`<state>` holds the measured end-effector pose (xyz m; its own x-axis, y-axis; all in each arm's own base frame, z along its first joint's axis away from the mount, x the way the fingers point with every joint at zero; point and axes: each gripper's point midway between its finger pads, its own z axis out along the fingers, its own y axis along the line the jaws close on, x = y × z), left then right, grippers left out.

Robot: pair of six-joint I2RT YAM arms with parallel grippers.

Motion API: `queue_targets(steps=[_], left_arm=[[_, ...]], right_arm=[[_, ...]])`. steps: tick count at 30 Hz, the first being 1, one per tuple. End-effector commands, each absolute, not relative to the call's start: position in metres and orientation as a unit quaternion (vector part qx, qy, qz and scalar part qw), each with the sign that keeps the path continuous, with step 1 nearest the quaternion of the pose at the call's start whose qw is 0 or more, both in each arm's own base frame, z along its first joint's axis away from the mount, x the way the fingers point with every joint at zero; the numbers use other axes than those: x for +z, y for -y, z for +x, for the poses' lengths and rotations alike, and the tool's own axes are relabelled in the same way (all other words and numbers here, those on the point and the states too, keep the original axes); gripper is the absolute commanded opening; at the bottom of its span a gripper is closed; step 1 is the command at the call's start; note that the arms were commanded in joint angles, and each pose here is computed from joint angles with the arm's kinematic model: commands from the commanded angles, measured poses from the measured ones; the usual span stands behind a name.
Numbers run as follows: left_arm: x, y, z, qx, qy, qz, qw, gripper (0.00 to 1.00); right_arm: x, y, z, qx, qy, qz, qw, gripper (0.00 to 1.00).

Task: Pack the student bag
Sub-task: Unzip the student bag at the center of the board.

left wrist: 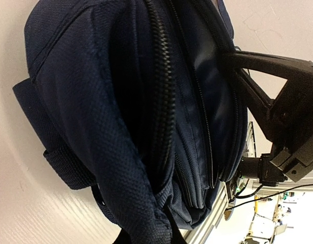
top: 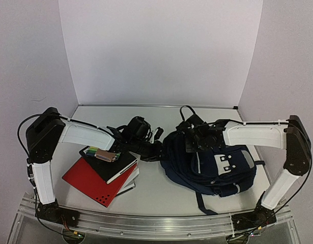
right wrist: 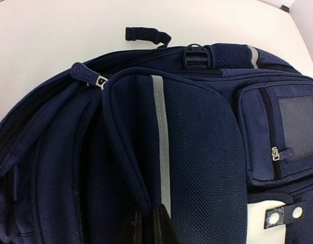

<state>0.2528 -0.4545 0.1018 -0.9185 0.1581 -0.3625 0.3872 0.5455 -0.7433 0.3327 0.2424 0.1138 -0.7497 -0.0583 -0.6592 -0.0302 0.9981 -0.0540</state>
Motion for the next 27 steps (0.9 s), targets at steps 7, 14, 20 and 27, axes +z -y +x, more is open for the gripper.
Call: queue_targets(steps=[7, 14, 20, 27], left_arm=[[0.121, 0.424, 0.278, -0.430, -0.884, 0.085, 0.164, 0.00], [0.094, 0.406, 0.287, -0.373, -0.915, 0.037, 0.149, 0.00], [0.087, 0.394, 0.297, -0.367, -0.919, -0.003, 0.146, 0.00], [0.129, 0.424, 0.303, -0.435, -0.881, 0.065, 0.174, 0.01]], right_arm=[[0.199, -0.195, 0.338, -0.060, -0.897, 0.046, 0.435, 0.00], [0.235, -0.179, 0.335, -0.020, -0.885, 0.080, 0.458, 0.00], [0.234, -0.156, 0.333, -0.006, -0.885, 0.108, 0.452, 0.00], [0.243, -0.202, 0.331, 0.133, -0.881, 0.036, 0.453, 0.00]])
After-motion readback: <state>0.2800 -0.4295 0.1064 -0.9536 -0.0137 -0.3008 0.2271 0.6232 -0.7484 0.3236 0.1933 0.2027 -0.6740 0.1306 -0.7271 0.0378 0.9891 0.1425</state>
